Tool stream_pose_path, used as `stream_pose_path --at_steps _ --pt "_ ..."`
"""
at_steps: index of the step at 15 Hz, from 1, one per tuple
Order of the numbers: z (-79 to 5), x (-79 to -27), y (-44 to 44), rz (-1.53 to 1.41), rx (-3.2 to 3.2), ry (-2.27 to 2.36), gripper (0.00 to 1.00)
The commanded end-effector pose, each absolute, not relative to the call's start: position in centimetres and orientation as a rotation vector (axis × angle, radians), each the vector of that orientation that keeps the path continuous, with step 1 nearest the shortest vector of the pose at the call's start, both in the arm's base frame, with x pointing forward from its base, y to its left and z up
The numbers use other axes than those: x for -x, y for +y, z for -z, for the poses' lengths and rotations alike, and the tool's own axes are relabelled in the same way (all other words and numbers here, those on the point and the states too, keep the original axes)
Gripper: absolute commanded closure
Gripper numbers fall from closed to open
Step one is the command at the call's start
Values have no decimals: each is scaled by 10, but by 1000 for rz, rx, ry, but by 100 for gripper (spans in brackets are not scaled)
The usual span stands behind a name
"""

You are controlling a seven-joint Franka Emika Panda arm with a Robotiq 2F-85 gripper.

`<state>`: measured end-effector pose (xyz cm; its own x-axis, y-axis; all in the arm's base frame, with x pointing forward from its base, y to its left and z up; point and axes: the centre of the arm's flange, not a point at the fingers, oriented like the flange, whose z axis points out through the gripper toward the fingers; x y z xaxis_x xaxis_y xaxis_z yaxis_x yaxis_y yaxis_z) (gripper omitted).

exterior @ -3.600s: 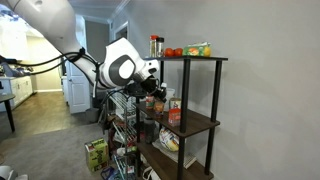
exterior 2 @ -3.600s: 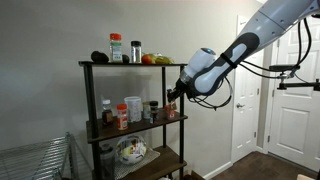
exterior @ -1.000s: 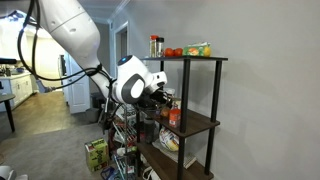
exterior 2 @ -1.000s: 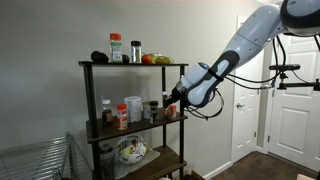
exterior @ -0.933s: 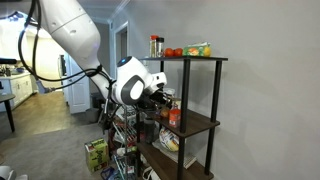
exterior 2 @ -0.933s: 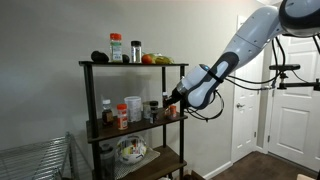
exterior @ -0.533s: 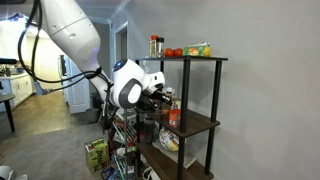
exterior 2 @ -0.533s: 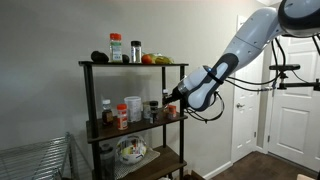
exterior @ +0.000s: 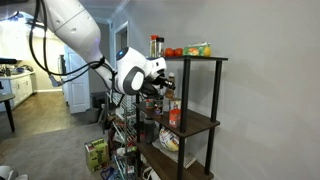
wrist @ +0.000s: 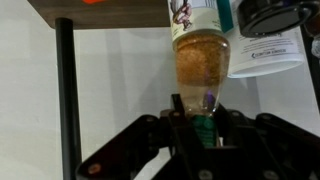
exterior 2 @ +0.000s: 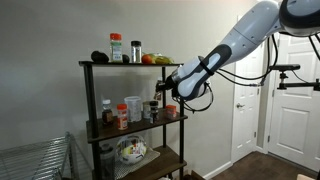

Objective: Put the spice bottle on the middle shelf

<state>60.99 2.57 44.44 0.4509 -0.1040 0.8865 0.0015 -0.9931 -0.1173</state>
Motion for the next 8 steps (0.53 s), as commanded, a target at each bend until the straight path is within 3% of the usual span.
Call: stream_pose_path --at_steps 1,8 --pt "-387 -588 35 1659 2581 101 92" --pt "-368 -591 26 1661 2585 181 92"
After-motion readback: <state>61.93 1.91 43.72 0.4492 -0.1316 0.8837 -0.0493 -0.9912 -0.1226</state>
